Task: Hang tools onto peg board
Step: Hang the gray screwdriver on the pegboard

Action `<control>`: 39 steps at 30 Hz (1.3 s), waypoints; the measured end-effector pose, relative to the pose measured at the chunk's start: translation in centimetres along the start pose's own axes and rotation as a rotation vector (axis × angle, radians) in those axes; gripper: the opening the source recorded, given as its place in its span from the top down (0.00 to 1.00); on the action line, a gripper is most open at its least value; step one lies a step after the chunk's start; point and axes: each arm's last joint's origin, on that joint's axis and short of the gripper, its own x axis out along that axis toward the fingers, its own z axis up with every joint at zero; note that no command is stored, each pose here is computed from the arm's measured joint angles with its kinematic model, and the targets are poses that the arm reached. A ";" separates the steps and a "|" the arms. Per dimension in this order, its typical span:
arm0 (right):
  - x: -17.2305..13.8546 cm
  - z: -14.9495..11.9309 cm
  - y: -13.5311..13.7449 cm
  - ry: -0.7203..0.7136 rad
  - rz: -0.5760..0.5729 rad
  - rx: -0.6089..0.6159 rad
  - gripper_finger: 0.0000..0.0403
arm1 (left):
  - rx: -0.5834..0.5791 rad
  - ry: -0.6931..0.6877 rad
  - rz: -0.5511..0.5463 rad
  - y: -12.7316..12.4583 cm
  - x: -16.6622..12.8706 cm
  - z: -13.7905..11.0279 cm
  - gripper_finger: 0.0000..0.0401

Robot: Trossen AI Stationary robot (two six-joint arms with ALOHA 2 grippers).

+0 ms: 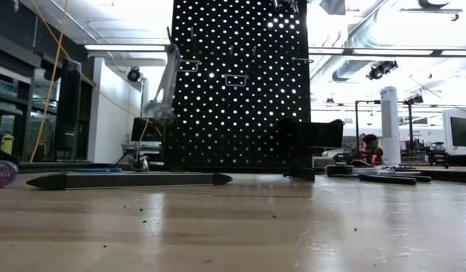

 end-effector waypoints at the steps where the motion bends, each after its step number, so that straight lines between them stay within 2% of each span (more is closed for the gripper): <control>1: 0.1 0.1 0.0 -0.005 0.004 0.013 1.00 | -0.003 0.001 -0.001 0.0 0.0 0.0 1.00; 12: 2.8 1.3 1.3 -0.050 0.033 0.074 1.00 | -0.028 0.000 -0.045 -0.2 0.0 0.0 1.00; 19: 2.8 1.7 1.3 -0.093 0.020 0.066 1.00 | -0.030 -0.012 -0.077 -0.6 -0.5 0.0 1.00; 26: 3.0 1.9 1.5 -0.103 0.020 0.059 1.00 | 0.055 -0.148 -0.094 -1.0 -1.7 1.4 1.00; 34: 3.0 1.8 1.4 -0.100 0.013 0.052 1.00 | 0.270 -0.234 0.021 -0.9 -2.7 2.7 0.97; 37: 3.1 1.8 1.4 -0.098 0.010 0.044 1.00 | 0.280 -0.265 0.077 -0.5 -3.2 3.3 0.90; 39: 3.1 1.8 1.4 -0.097 0.010 0.044 1.00 | 0.242 -0.273 0.110 -0.3 -3.5 3.6 0.83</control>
